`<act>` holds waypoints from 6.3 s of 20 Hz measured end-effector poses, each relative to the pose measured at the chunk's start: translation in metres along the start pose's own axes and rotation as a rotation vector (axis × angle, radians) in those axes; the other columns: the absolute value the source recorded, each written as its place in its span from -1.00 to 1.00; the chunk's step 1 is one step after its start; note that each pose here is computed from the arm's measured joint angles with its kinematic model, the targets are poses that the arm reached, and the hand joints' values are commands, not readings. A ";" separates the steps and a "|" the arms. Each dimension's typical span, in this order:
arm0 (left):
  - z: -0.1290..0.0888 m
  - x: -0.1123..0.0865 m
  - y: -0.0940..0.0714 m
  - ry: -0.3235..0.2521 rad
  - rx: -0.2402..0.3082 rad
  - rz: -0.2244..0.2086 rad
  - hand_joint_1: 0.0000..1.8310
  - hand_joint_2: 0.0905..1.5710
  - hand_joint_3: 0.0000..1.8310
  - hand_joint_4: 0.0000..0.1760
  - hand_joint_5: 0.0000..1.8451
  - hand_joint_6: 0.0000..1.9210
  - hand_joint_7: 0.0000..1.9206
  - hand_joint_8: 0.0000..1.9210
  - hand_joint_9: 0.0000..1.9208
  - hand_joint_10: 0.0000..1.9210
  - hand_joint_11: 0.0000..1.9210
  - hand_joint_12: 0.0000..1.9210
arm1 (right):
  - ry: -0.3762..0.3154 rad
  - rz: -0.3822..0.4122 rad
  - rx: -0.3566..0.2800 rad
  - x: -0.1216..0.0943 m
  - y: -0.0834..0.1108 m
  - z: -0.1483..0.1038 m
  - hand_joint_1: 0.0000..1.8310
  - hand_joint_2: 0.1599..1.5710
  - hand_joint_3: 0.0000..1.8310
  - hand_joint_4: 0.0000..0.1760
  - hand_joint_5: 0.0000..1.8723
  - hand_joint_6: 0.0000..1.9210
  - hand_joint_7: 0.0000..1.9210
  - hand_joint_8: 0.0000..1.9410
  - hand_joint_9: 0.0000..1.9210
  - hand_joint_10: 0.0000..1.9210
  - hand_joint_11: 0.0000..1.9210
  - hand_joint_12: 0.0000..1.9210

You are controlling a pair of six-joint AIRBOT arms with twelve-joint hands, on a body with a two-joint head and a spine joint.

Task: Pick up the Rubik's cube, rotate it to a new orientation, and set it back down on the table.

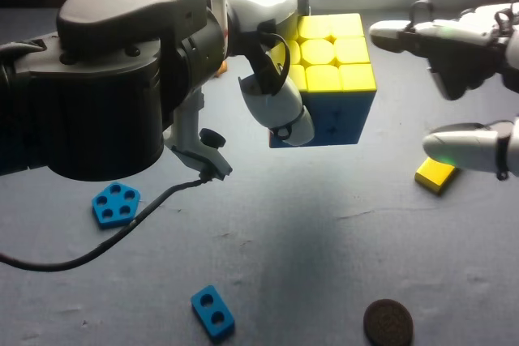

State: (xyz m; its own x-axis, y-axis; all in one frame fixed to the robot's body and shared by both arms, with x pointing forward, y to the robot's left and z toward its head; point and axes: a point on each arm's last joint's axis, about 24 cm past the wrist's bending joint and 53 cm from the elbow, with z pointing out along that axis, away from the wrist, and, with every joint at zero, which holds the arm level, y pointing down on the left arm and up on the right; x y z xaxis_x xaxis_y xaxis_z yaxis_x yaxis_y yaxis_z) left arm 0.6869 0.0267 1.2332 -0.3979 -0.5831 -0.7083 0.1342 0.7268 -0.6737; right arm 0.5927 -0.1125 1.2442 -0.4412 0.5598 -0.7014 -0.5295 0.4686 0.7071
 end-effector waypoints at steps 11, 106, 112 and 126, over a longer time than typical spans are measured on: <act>0.001 -0.003 0.002 -0.009 -0.007 0.000 0.10 0.82 -1.00 -1.00 -0.57 0.79 -0.47 0.96 -0.74 0.90 -0.72 1.00 | 0.071 -0.005 -0.046 0.011 0.000 0.005 -0.58 0.56 -1.00 -1.00 -0.89 -1.00 -0.56 0.80 -0.55 1.00 -0.61 1.00; -0.006 -0.027 0.004 -0.103 -0.073 -0.073 0.07 0.84 -1.00 -1.00 -0.63 0.88 -0.49 0.96 -0.74 0.95 -0.71 1.00 | 0.153 -0.056 0.092 0.061 -0.057 0.043 -0.56 0.55 -1.00 -1.00 -0.86 -1.00 -0.53 0.75 -0.57 1.00 -0.59 1.00; -0.006 -0.030 0.006 -0.109 -0.078 -0.076 0.10 0.83 -1.00 -1.00 -0.57 0.77 -0.49 1.00 -0.75 0.95 -0.71 1.00 | 0.148 -0.062 0.090 0.059 -0.057 0.046 -0.58 0.55 -1.00 -1.00 -0.83 -1.00 -0.51 0.45 -0.59 0.91 -0.65 1.00; -0.006 -0.030 0.006 -0.111 -0.079 -0.076 0.10 0.82 -1.00 -1.00 -0.59 0.80 -0.47 0.97 -0.73 0.92 -0.70 1.00 | 0.149 -0.060 0.088 0.062 -0.058 0.050 -0.62 0.57 -1.00 -1.00 -0.86 -1.00 -0.53 0.35 -0.61 0.86 -0.72 1.00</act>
State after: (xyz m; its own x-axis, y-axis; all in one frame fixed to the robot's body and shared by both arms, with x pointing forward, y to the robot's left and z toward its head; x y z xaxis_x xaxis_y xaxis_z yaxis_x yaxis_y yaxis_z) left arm 0.6943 0.0508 1.2515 -0.3012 -0.6705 -0.6781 0.0340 0.7031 -0.7103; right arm 0.6323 -0.0709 1.1637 -0.5164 0.4247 -0.7436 -0.4953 0.5602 0.6639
